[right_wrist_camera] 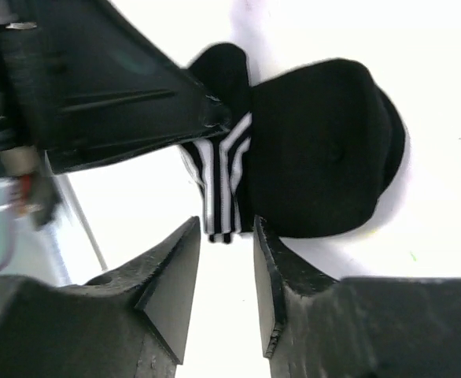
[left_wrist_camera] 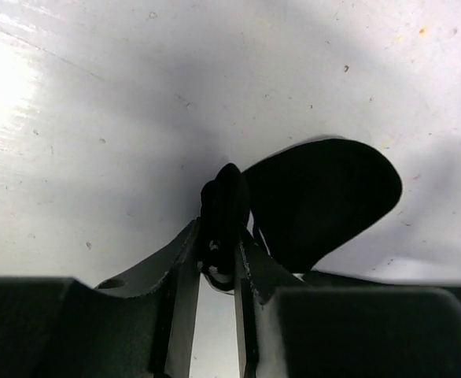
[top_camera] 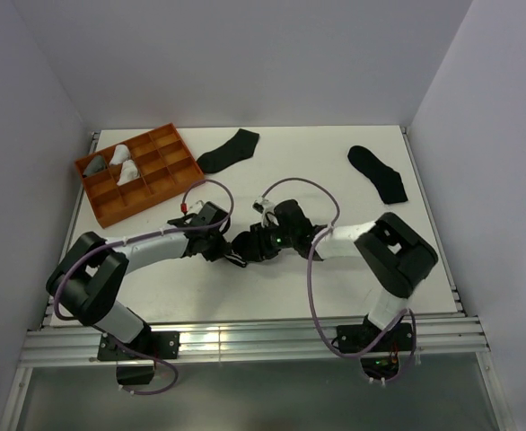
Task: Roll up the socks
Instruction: Roll the sock at the center of the board.
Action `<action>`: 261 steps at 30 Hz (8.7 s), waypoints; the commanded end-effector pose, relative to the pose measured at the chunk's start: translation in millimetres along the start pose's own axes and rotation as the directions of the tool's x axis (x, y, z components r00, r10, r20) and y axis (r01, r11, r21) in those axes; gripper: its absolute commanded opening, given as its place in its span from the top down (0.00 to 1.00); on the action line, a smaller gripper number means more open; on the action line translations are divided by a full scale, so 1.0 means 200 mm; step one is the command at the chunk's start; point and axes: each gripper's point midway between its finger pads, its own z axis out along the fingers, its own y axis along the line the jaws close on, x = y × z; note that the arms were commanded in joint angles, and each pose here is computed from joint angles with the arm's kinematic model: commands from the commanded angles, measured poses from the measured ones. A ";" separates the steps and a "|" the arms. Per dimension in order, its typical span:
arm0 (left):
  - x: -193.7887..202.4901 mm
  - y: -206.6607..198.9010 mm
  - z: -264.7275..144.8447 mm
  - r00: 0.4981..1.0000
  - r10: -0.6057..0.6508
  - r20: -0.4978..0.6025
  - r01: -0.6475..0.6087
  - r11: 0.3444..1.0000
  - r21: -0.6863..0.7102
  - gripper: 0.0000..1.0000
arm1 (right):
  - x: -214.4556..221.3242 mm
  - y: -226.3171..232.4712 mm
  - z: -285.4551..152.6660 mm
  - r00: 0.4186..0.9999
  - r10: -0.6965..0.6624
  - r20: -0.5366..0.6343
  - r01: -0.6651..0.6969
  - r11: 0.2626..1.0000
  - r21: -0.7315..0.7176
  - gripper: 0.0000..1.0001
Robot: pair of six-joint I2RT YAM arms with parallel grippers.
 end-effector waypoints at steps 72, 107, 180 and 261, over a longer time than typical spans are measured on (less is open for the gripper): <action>-0.01 0.05 -0.14 0.981 -0.188 0.058 0.167 0.953 0.252 0.28 | 0.09 0.09 0.13 0.970 0.094 -0.223 -0.153 0.953 -0.261 1.00; 0.02 0.17 0.02 0.987 0.145 -0.070 -0.154 0.977 -0.146 0.67 | -0.20 0.10 -0.06 0.918 -0.380 0.118 0.338 0.901 0.271 0.55; -0.04 0.00 -0.16 0.992 -0.128 0.008 0.121 0.953 0.279 0.21 | 0.09 0.15 0.09 0.996 -0.068 -0.050 0.047 0.940 -0.337 1.00; -0.20 -0.09 -0.17 0.995 0.077 0.065 -0.079 0.997 0.020 0.33 | 0.14 0.21 0.13 0.892 -0.451 0.039 0.440 0.884 0.161 1.00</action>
